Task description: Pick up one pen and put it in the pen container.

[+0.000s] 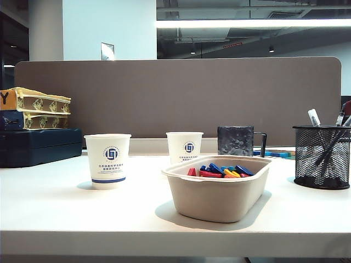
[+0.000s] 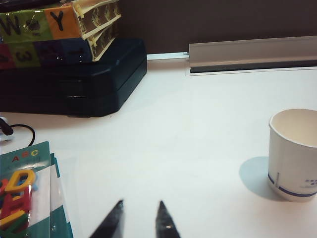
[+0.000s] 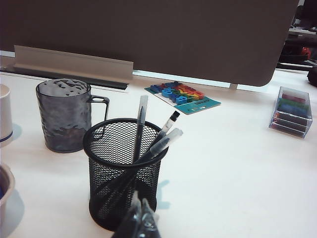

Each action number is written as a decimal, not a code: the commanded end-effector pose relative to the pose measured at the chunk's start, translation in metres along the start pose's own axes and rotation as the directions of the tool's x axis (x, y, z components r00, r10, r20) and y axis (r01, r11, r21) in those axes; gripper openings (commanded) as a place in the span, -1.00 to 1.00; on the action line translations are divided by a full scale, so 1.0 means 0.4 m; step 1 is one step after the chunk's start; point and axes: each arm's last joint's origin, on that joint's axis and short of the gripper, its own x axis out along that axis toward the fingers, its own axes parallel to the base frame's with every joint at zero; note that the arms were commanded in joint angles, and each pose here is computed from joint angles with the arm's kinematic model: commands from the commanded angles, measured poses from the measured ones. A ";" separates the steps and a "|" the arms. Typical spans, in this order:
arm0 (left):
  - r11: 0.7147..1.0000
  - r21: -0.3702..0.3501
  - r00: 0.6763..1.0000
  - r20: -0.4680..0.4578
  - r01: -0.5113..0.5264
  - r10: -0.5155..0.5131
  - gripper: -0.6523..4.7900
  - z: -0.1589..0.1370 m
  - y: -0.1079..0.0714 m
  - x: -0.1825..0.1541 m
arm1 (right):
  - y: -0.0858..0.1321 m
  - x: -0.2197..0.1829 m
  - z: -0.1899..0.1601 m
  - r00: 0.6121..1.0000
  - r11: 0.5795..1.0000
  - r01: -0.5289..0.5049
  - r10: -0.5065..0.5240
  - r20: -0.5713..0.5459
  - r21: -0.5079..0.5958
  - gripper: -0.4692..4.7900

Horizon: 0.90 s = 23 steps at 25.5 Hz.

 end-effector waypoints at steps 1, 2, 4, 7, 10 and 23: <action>1.000 -0.008 1.000 0.010 -0.010 0.010 -0.47 0.005 0.001 0.000 | 0.000 0.000 0.000 1.000 1.000 0.002 -0.002 0.011 0.000 -0.83; 1.000 -0.008 1.000 0.009 -0.020 0.020 -0.47 0.005 0.003 0.000 | 0.000 0.000 0.000 1.000 1.000 0.003 -0.003 0.011 0.000 -0.83; 0.999 -0.008 0.999 0.007 -0.034 0.034 -0.46 0.004 0.005 0.001 | 0.000 0.000 0.000 1.000 1.000 0.002 -0.002 0.011 0.000 -0.82; 1.000 -0.007 1.000 0.003 -0.026 0.026 -0.47 0.003 0.009 0.004 | 0.000 0.000 0.000 1.000 1.000 0.003 -0.003 0.011 0.000 -0.83; 1.000 -0.009 1.000 0.002 -0.019 0.019 -0.46 0.002 0.015 0.007 | 0.000 0.000 0.000 1.000 1.000 0.002 -0.002 0.011 0.000 -0.83; 0.986 -0.026 0.985 0.045 0.165 -0.164 -0.46 0.004 0.040 0.007 | 0.000 0.000 0.000 1.000 1.000 0.003 -0.003 0.011 0.000 -0.83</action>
